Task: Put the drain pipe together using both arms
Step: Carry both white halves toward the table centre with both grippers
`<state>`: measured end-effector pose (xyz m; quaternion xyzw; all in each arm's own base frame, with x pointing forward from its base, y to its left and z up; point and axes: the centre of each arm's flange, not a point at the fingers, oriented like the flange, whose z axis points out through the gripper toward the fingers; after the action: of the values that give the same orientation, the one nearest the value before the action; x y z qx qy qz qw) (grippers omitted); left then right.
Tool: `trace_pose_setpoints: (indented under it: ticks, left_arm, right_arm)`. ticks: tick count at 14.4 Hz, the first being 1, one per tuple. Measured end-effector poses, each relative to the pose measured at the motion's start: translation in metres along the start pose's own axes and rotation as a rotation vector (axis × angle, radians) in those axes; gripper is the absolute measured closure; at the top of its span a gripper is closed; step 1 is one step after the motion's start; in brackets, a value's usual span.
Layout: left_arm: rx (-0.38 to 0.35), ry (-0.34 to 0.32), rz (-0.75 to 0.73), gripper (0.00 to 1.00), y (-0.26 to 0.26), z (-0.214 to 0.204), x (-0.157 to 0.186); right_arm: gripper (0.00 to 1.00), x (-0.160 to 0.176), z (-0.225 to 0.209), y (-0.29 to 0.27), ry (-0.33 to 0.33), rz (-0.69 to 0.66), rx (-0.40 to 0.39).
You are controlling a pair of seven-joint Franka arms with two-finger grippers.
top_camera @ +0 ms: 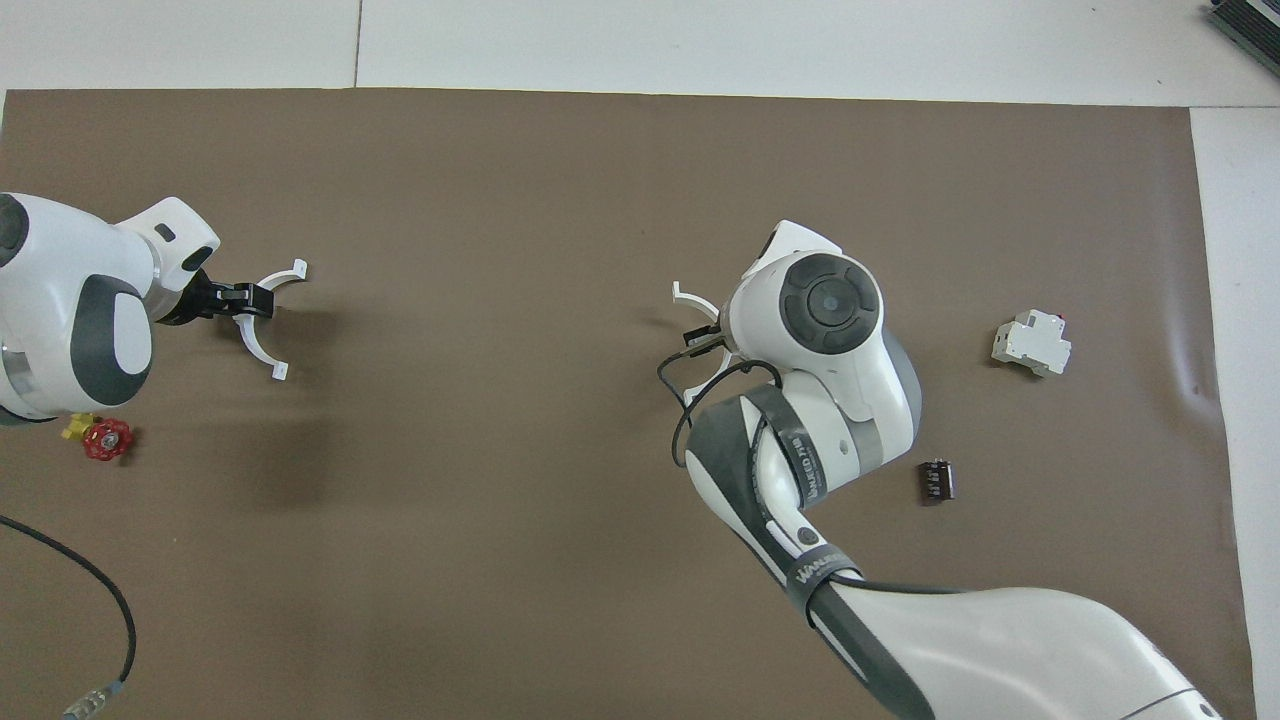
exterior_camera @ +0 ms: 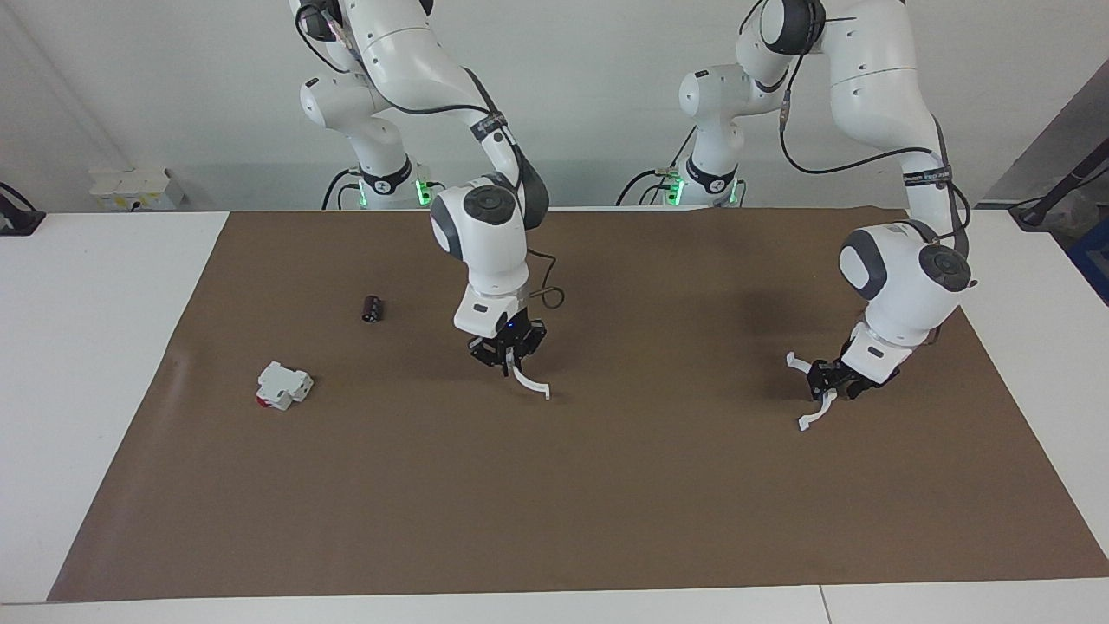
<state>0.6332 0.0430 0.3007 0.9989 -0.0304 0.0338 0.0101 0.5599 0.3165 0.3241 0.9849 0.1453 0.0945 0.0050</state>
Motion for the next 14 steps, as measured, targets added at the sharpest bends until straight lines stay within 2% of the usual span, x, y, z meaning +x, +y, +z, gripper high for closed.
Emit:
trace_pose_setpoints:
  ticks: [1, 3, 7, 8, 9, 10, 13, 14]
  left_arm:
    - [0.0, -0.001, 0.001, 0.4, 0.0, 0.0, 0.0]
    - [-0.001, -0.002, 0.002, 0.41, 0.001, 0.001, -0.001]
    - [-0.004, -0.017, 0.005, 0.52, 0.003, 0.003, -0.003]
    - [-0.005, -0.017, 0.005, 0.61, 0.004, 0.002, -0.002]
    - [-0.006, -0.018, 0.007, 0.75, 0.005, 0.002, -0.002]
    - [-0.006, -0.018, 0.007, 0.8, 0.005, 0.002, -0.002]
    - [-0.006, -0.015, 0.011, 0.8, 0.007, 0.0, -0.002]
    - [-0.006, -0.011, 0.017, 0.8, 0.011, -0.003, -0.001]
  right_arm:
    - [0.8, -0.004, 0.004, -0.01, -0.002, 0.011, -0.003]
    - [0.8, -0.01, 0.011, -0.024, 0.0, 0.033, -0.001]
    - [0.8, -0.027, 0.027, -0.036, 0.014, 0.02, -0.006]
    - [0.8, -0.031, 0.029, -0.041, 0.023, 0.01, -0.015]
    - [0.8, -0.032, 0.029, -0.043, 0.033, -0.007, -0.028]
    - [0.8, -0.033, 0.029, -0.044, 0.039, -0.023, -0.038]
    - [0.8, -0.033, 0.029, -0.044, 0.043, -0.036, -0.045]
    - [0.77, -0.033, 0.03, -0.044, 0.041, -0.03, -0.045]
